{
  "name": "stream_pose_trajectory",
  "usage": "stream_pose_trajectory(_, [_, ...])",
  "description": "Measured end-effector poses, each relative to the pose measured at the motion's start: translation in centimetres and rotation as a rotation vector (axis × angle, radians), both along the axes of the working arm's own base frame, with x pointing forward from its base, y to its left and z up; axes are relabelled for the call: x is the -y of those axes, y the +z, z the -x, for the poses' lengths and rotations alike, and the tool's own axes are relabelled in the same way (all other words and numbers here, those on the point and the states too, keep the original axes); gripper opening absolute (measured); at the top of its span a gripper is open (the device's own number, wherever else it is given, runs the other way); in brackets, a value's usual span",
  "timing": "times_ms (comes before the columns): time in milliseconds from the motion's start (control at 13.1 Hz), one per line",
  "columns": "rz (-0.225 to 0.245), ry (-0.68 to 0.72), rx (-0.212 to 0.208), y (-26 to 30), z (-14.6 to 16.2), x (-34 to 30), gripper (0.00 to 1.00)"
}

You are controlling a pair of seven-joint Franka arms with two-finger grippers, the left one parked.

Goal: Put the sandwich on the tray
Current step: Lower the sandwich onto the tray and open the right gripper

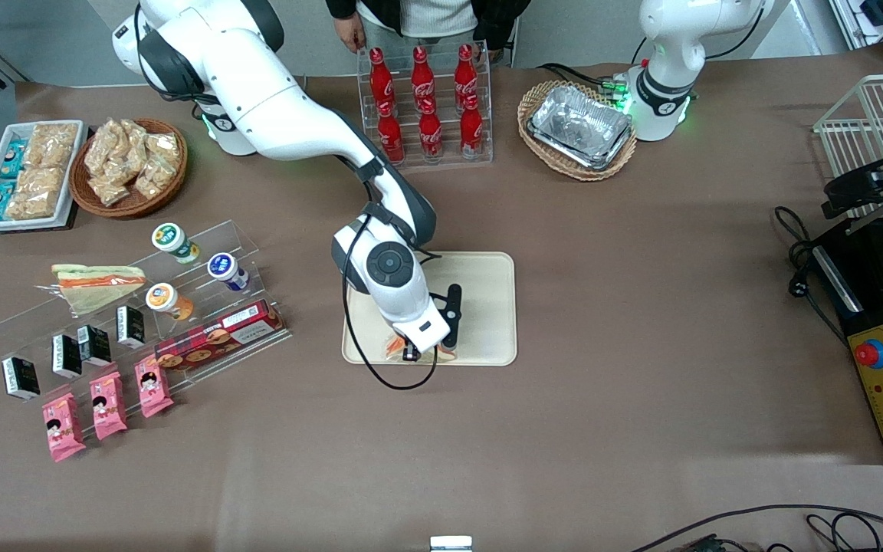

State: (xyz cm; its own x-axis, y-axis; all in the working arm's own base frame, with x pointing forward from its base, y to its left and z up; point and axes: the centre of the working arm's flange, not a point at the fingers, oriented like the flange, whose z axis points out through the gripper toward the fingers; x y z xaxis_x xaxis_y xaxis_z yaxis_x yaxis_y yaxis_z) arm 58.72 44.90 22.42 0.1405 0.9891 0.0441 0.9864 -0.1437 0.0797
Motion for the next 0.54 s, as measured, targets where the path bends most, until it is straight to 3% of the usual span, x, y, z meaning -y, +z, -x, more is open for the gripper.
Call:
stream_pose_trajectory(153, [-0.003,-0.001,0.004,0.01,-0.21,0.19,0.20])
stream_pose_trajectory(230, [-0.005,-0.001,0.006,0.04,-0.26,0.21,0.27])
stream_pose_trajectory(536, [-0.009,-0.003,0.013,0.10,-0.43,0.29,0.68])
